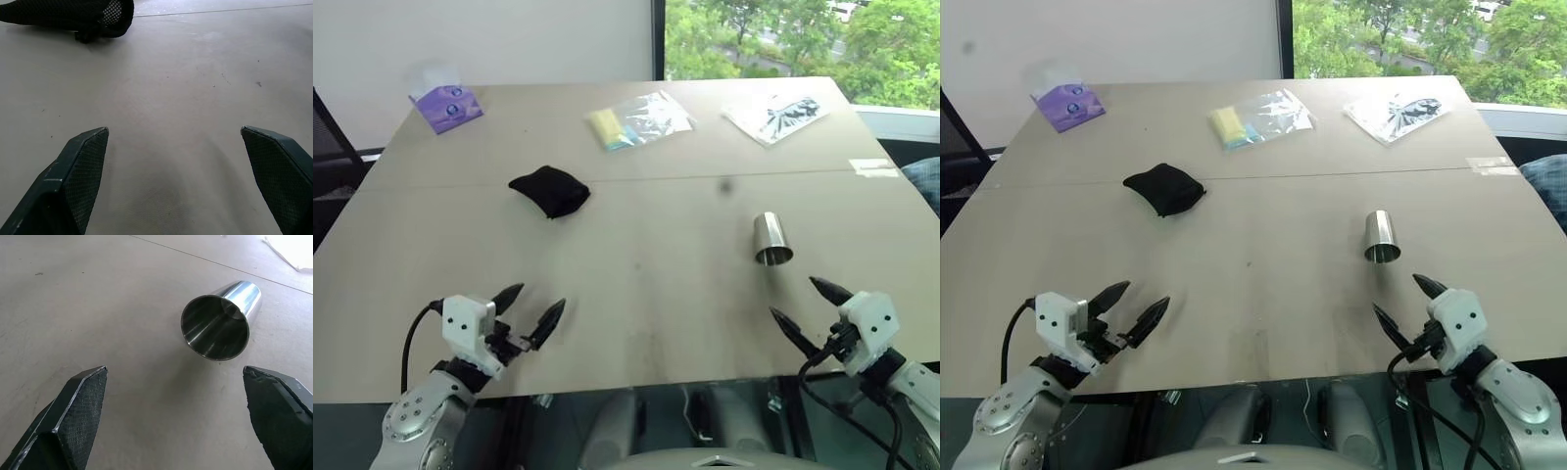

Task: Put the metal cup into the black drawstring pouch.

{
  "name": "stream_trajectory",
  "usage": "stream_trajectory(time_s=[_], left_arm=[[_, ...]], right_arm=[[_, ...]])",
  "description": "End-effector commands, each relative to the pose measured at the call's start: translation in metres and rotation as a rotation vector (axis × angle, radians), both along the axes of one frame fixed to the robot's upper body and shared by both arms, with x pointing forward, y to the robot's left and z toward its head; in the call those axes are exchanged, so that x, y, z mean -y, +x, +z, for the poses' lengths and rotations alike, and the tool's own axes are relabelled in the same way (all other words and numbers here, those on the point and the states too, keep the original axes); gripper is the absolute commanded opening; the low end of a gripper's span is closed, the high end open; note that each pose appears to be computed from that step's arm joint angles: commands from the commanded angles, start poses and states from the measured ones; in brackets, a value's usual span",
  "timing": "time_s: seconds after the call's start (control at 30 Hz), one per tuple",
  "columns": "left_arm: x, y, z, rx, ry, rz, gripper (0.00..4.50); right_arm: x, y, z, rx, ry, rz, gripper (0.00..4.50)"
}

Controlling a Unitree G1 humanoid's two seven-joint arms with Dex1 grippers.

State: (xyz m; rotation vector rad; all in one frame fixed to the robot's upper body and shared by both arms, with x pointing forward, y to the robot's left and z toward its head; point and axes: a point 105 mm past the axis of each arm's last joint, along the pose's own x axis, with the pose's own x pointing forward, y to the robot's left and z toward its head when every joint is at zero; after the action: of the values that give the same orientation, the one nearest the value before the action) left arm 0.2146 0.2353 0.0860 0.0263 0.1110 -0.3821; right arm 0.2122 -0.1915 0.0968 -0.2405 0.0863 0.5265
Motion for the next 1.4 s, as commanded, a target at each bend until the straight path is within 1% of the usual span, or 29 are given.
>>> stream_trajectory(time_s=[0.03,0.13,0.23,0.33,0.47,0.6,0.7,0.8,0.83,0.93,1.0,1.13,1.27,1.4], left_arm=[[0.007,0.007,0.015,0.055,-0.002,-0.013,4.49],[0.010,0.020,0.021,0.078,0.003,0.002,4.49],[0.009,0.025,0.021,0.071,0.003,0.021,4.49],[0.011,0.031,0.025,0.077,0.011,0.031,4.49],[0.012,0.042,0.033,0.089,0.050,0.057,4.49],[0.013,0.053,0.041,0.107,0.111,0.080,4.49],[0.013,0.061,0.051,0.140,0.162,0.109,4.49],[0.012,0.068,0.051,0.121,0.281,0.145,4.49],[0.010,0.071,0.049,0.105,0.351,0.169,4.49],[0.011,0.082,0.057,0.100,0.553,0.238,4.49],[0.013,0.089,0.062,0.101,0.640,0.257,4.49],[0.014,0.107,0.067,0.077,0.893,0.275,4.49],[0.022,0.130,0.074,0.090,0.996,0.284,4.49],[0.023,0.146,0.077,0.075,1.037,0.346,4.49]], right_arm=[[-0.009,0.001,0.018,0.077,-0.002,0.042,4.50],[-0.023,0.004,0.033,0.138,0.021,0.110,4.50],[-0.035,0.004,0.045,0.194,0.005,0.174,4.50],[-0.053,0.000,0.058,0.248,0.020,0.276,4.50],[-0.068,-0.001,0.074,0.272,0.040,0.359,4.50],[-0.078,-0.001,0.078,0.261,0.024,0.417,4.50],[-0.081,0.000,0.084,0.273,0.030,0.436,4.50],[-0.082,-0.001,0.089,0.299,0.017,0.455,4.50],[-0.082,0.000,0.089,0.302,0.016,0.456,4.50],[-0.083,0.001,0.089,0.304,0.019,0.452,4.50],[-0.084,0.003,0.090,0.311,0.019,0.449,4.50],[-0.085,0.006,0.091,0.322,0.022,0.435,4.50],[-0.086,0.006,0.089,0.323,0.013,0.433,4.50],[-0.086,0.007,0.090,0.330,0.009,0.421,4.50]])
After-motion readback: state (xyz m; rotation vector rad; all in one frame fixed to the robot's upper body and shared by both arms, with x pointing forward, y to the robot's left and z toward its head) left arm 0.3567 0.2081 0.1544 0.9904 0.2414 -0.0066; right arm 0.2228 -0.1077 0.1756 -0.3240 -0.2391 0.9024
